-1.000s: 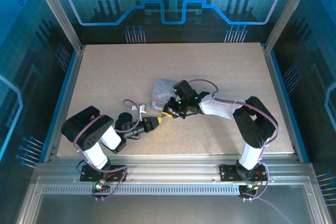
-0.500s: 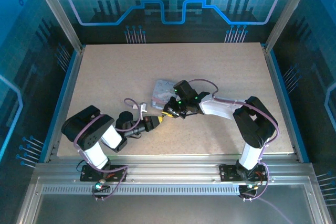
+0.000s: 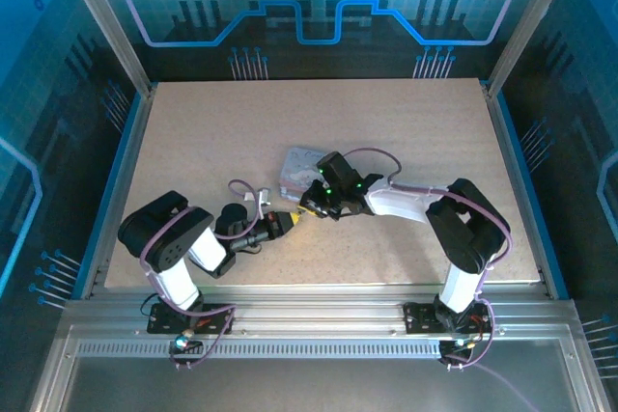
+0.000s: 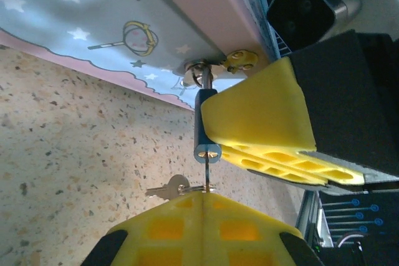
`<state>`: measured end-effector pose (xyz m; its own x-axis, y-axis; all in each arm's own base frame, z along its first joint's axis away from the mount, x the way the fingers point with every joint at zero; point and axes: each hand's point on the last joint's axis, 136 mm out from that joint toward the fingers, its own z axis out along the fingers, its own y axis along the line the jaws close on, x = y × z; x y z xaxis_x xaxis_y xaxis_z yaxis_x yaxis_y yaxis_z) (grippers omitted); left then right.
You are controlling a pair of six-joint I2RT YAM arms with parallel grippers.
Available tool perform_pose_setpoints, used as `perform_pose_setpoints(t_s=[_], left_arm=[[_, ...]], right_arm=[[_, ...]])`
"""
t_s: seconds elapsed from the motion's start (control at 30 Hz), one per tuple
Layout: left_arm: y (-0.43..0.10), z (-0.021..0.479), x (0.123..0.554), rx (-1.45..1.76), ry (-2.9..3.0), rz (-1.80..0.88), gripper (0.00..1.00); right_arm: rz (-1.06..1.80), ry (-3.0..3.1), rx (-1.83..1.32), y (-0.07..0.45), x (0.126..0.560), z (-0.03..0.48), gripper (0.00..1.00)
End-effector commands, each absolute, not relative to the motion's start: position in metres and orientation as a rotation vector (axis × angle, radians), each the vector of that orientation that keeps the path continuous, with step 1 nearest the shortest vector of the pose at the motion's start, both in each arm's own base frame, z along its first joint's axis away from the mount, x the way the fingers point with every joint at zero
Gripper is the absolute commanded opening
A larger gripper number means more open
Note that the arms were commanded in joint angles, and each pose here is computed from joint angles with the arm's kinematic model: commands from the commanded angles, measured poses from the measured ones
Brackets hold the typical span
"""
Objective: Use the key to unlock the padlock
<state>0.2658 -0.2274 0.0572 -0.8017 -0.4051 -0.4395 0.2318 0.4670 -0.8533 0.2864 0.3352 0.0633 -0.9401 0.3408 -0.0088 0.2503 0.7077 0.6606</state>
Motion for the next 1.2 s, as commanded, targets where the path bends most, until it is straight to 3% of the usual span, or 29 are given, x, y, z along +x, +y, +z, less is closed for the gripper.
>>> perform_pose_setpoints(t_s=[0.0,0.37,0.53,0.67,0.93,1.17], left_arm=[[-0.229,0.074,0.292,-0.204,2.006,-1.330,0.00],[-0.239,0.083,0.308,-0.240,1.973,-1.329,0.00],[-0.230,0.076,0.296,-0.191,2.011,-1.294,0.01],[-0.216,0.060,0.283,-0.196,2.063,-1.276,0.19],[-0.204,0.041,0.268,-0.216,2.116,-1.266,0.25],[-0.211,0.065,0.262,-0.108,2.052,-1.320,0.33]], right_arm=[[1.083,2.952,0.498,0.351,0.238,0.045,0.00],[1.080,2.985,0.472,0.369,0.223,0.033,0.00],[1.042,2.947,0.480,0.355,0.237,0.040,0.00],[1.005,2.911,0.524,0.334,0.251,0.043,0.00],[0.982,2.874,0.554,0.315,0.263,0.050,0.00],[0.990,2.881,0.546,0.316,0.264,0.048,0.00]])
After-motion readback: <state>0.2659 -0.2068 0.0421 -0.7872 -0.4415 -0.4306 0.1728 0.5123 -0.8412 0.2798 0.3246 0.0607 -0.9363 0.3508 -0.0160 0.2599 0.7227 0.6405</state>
